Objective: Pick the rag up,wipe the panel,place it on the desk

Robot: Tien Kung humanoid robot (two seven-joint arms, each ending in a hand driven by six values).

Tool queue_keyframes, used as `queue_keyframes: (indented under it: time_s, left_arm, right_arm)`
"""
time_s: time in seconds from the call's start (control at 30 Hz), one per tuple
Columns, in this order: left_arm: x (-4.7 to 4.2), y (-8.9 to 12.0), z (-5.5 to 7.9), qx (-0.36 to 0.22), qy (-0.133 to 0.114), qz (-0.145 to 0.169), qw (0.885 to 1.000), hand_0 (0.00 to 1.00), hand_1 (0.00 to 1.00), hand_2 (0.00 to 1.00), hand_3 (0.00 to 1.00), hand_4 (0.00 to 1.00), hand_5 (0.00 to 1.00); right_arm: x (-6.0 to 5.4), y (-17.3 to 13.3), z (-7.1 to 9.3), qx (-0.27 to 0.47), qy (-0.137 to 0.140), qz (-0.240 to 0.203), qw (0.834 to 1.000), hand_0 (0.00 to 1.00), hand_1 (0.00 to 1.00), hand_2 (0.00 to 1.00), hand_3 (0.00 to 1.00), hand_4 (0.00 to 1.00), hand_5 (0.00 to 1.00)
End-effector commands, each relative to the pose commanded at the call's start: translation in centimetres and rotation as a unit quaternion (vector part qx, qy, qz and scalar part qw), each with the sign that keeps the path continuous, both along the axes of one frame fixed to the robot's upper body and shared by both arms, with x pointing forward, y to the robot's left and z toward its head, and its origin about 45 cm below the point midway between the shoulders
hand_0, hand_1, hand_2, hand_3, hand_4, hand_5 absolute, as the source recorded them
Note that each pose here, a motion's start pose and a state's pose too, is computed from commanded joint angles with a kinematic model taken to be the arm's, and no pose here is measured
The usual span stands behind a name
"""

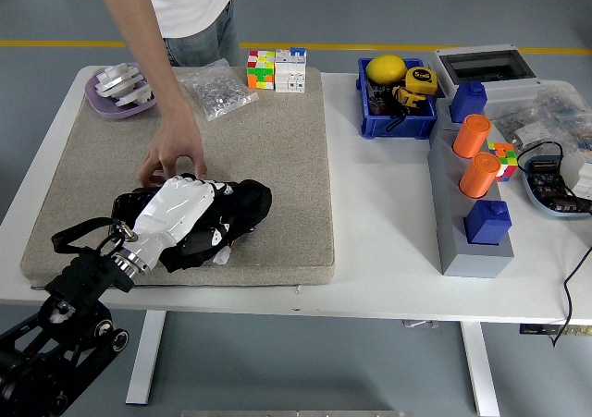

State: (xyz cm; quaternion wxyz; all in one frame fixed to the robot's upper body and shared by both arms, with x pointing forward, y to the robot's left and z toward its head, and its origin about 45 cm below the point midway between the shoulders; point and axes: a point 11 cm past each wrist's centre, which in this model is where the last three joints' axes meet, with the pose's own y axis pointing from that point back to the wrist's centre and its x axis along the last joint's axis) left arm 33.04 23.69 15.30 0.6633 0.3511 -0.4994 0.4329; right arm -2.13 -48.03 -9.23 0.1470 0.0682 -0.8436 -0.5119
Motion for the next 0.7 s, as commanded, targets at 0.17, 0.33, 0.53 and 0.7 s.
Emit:
queue_keyframes:
  time_s: [0.17,0.33,0.53,0.7]
  left_arm:
    - [0.29,1.9,0.2,0.003,-0.003,0.026,1.0,0.254,0.309,0.541,0.513,0.316,0.002]
    - [0.55,4.2,0.5,0.004,-0.007,0.06,0.998,0.254,0.309,0.54,0.514,0.316,0.002]
    - [0.51,6.8,0.6,0.008,-0.006,0.095,0.995,0.256,0.311,0.54,0.513,0.319,0.002]
    - [0.1,8.6,0.5,0.009,-0.005,0.121,0.993,0.257,0.311,0.54,0.513,0.319,0.002]
  right_arm:
    - [-0.1,0.0,0.0,0.0,0.001,-0.001,1.0,0.76,0.632,0.677,0.608,0.998,0.501]
    - [-0.1,0.0,0.0,-0.001,-0.001,0.0,1.0,0.762,0.631,0.677,0.608,0.998,0.501]
    - [-0.2,0.0,0.0,-0.001,-0.002,0.0,1.0,0.761,0.631,0.677,0.608,0.998,0.502]
    - [-0.3,-0.1,0.0,-0.002,-0.002,0.0,1.0,0.758,0.63,0.676,0.608,0.998,0.502]
